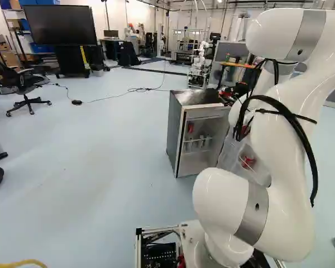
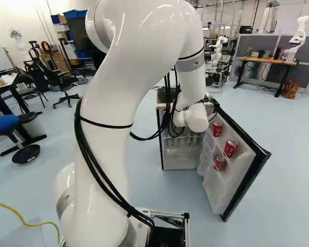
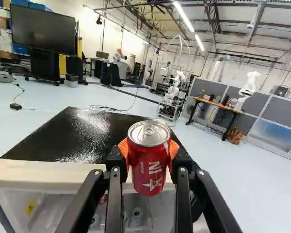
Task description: Grab a drink from the fridge
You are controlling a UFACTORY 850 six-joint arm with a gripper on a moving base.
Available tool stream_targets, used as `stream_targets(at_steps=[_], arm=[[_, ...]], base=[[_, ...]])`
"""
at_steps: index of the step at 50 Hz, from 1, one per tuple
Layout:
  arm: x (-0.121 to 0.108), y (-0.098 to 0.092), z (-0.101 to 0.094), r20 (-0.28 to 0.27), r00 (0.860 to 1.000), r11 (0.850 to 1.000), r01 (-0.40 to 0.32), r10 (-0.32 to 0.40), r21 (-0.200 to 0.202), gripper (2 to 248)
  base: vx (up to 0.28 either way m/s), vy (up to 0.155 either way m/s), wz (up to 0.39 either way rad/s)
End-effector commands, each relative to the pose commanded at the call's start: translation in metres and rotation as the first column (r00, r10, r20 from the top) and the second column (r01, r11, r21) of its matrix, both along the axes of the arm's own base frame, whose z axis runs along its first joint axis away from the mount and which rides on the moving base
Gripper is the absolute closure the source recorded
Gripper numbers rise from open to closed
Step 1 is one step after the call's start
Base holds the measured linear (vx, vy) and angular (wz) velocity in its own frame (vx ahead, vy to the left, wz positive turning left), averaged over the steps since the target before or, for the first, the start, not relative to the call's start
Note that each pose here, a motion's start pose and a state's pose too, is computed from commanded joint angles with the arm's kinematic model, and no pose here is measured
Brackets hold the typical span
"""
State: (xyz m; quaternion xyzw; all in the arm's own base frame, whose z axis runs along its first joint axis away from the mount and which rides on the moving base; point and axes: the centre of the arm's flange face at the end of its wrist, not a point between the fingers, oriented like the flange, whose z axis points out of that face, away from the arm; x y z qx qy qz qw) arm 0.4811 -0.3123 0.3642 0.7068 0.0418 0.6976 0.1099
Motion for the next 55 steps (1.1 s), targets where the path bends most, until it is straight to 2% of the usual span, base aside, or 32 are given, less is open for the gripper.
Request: stream_targets(at_steps=[17, 32, 47, 55], arm=[[0.025, 0.008, 0.0, 0.033, 0.998, 0.998, 0.053, -0.054, 0.03, 153], [0.038, 0.02, 0.001, 0.054, 0.992, 0.992, 0.109, -0.113, 0.066, 153], [0.043, 0.034, 0.002, 0.051, 0.983, 0.98, 0.17, -0.176, 0.108, 153], [0.047, 0.044, -0.004, 0.039, 0.982, 0.977, 0.177, -0.182, 0.122, 153]], base=[[0.0, 0.0, 0.0], [0.0, 0.0, 0.0], [0.0, 0.0, 0.0], [0.0, 0.0, 0.0]])
